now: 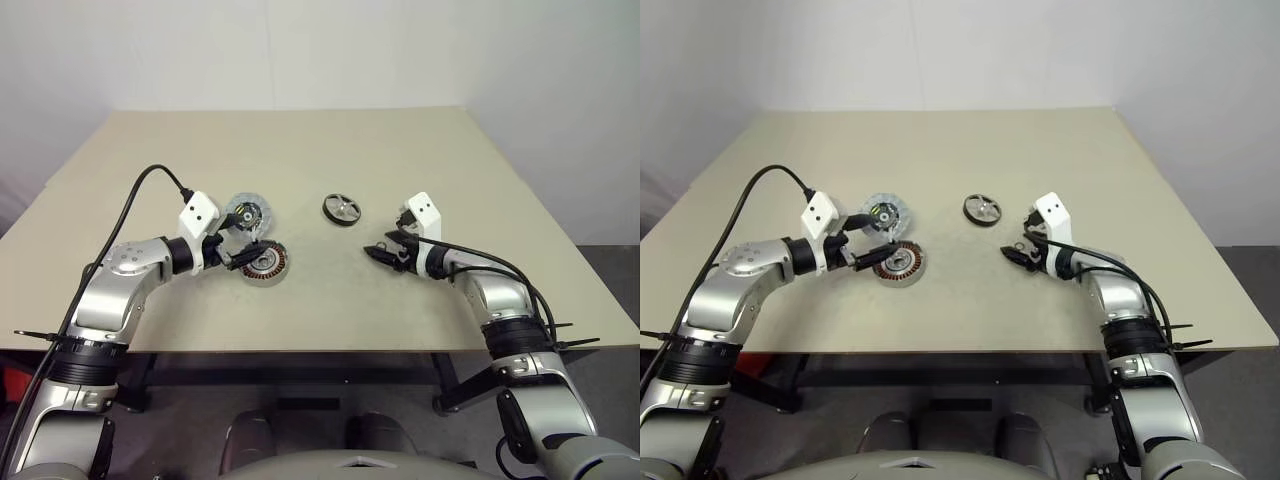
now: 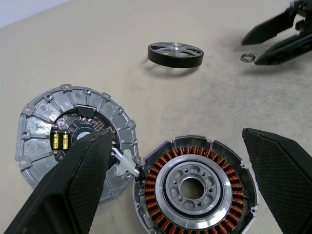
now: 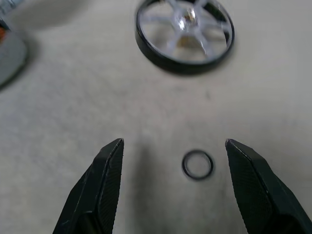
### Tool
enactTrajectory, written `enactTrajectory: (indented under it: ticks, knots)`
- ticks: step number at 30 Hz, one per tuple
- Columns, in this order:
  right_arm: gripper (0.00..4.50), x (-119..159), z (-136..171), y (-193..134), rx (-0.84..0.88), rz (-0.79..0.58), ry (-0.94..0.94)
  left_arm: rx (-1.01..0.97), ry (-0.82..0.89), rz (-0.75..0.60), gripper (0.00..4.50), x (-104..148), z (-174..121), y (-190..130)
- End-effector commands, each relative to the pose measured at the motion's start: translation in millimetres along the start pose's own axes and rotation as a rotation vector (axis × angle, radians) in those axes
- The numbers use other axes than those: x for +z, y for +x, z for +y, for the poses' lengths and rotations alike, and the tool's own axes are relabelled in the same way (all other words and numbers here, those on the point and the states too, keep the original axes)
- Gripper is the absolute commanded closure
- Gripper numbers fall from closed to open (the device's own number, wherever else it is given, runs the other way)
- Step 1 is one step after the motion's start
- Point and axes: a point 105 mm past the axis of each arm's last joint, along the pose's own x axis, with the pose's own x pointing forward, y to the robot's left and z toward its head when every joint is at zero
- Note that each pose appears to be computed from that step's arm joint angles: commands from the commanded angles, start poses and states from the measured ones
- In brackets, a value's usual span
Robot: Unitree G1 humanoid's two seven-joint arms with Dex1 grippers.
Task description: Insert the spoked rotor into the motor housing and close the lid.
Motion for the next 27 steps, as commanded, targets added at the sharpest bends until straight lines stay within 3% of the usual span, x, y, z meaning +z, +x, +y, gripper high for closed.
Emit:
enactTrajectory:
  ticks: [1,10,13,17,27]
  knots:
    - [0.78,17,-5,1,-0.010,-0.042,-0.037,0.023,0.052,-0.031,0.00,14,4,-6]
    - [0.78,7,-11,1,-0.028,-0.018,-0.016,0.034,0.058,-0.028,0.00,14,5,-8]
    - [1.33,4,-13,1,-0.039,-0.014,-0.018,0.037,0.061,-0.028,0.00,14,6,-9]
    - [2.70,2,-12,-1,-0.026,-0.008,-0.083,0.041,0.066,-0.028,0.00,15,7,-9]
    - [2.70,5,-17,-4,-0.031,-0.007,-0.175,0.050,0.071,-0.027,0.00,16,10,-10]
